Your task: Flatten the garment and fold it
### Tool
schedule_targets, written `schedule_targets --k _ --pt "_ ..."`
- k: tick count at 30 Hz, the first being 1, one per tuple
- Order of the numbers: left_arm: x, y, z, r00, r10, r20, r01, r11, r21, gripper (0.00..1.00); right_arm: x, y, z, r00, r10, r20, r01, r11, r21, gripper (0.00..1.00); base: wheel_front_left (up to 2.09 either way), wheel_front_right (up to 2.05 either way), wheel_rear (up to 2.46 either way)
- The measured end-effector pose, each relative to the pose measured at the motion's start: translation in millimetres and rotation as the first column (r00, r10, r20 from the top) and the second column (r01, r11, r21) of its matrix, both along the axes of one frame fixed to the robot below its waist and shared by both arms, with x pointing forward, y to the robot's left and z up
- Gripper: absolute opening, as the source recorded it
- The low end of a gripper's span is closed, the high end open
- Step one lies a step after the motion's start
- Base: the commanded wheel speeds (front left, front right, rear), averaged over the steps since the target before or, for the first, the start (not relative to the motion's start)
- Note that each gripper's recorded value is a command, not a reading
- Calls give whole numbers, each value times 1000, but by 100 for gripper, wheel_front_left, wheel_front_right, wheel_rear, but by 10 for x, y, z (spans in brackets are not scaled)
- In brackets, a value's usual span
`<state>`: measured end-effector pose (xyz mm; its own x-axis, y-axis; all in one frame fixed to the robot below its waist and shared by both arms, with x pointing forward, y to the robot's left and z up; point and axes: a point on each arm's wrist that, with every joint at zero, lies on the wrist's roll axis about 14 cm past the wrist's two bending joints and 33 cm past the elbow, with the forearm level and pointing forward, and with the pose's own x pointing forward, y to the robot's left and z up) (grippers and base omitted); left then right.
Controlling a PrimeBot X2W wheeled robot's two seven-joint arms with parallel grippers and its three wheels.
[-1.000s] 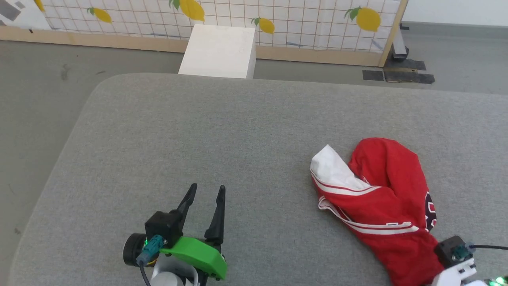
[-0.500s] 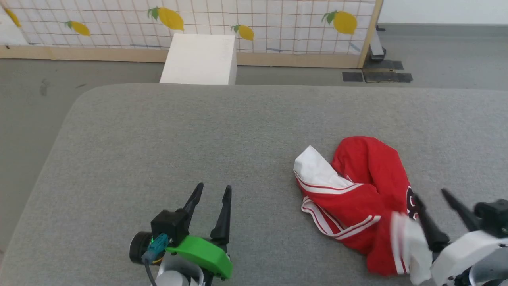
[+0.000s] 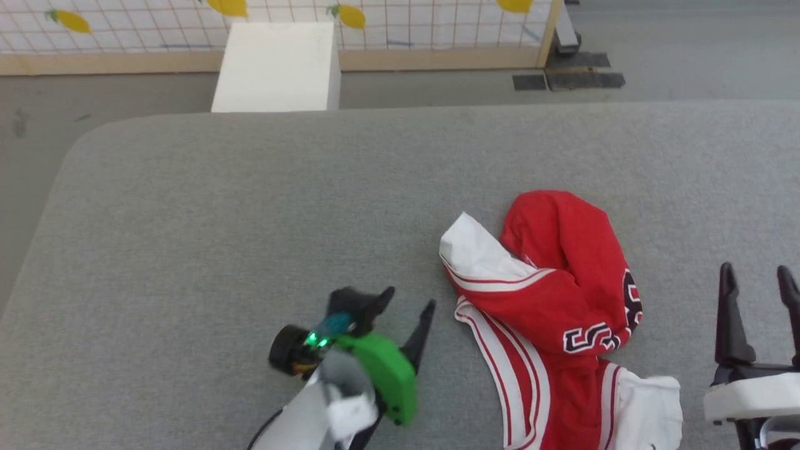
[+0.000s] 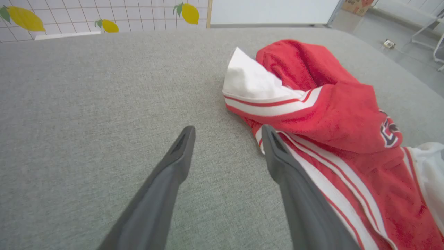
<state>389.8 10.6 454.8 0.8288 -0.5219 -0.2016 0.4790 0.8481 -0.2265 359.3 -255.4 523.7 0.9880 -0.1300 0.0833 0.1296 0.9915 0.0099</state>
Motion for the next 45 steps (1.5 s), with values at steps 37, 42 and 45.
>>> schedule_targets --k 37,42,45 --pt "462 333 -514 907 97 -409 -23 983 183 0 106 -19 -98 1000 -24 -2 24 999 -26 100 0 0 0" --pt "426 1002 -424 885 287 -368 -245 957 158 0 173 143 -86 1000 26 0 -26 1000 -14 100 0 0 0" --pt "245 1393 -474 843 387 -373 -348 922 172 0 234 267 -73 998 64 1 -64 998 -5 100 0 0 0"
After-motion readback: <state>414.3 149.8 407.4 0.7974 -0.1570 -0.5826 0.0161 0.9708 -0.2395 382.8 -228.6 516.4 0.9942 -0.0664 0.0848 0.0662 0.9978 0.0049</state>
